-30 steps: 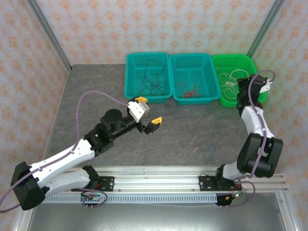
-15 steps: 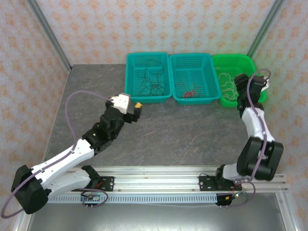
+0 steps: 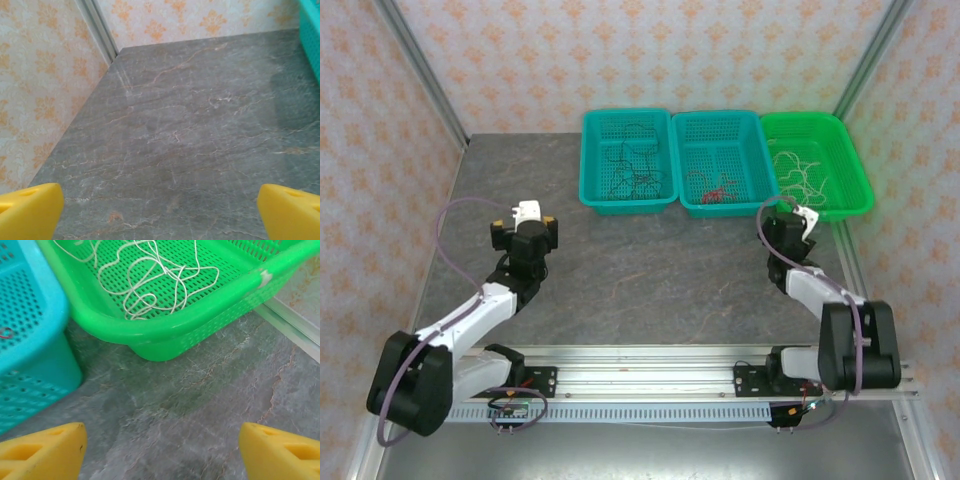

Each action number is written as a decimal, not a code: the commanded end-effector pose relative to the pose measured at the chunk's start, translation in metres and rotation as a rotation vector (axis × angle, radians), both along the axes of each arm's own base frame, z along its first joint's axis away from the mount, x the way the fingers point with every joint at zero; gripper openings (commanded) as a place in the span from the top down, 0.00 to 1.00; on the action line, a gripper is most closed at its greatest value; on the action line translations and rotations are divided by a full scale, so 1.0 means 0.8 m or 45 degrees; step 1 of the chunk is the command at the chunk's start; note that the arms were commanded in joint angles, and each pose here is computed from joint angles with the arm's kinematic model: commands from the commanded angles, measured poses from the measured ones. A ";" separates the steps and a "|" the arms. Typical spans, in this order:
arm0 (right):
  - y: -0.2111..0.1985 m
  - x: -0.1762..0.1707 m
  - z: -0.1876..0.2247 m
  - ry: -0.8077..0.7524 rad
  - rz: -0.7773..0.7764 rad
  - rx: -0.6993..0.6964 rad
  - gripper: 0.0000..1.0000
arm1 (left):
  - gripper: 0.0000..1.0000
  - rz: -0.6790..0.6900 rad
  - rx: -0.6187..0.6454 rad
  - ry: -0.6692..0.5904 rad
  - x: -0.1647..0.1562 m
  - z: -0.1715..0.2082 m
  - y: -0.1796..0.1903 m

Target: Untangle the cables

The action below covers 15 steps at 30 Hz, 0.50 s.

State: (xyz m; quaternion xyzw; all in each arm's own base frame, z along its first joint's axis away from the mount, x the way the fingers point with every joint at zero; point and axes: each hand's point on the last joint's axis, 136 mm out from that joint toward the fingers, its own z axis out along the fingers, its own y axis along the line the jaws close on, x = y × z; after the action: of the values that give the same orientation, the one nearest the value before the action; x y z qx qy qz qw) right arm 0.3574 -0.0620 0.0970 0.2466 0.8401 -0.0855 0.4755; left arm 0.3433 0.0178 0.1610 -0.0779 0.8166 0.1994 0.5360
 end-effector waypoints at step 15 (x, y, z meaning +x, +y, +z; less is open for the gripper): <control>0.014 0.030 -0.005 -0.232 0.112 -0.160 0.01 | 0.00 -0.111 -0.226 -0.054 0.059 -0.081 0.019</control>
State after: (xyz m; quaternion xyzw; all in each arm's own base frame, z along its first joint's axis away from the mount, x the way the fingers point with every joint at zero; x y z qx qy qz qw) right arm 0.3750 -0.0511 0.0770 0.1831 0.8144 -0.0950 0.5425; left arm 0.3759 0.0385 0.0691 -0.0833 0.8521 0.1336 0.4991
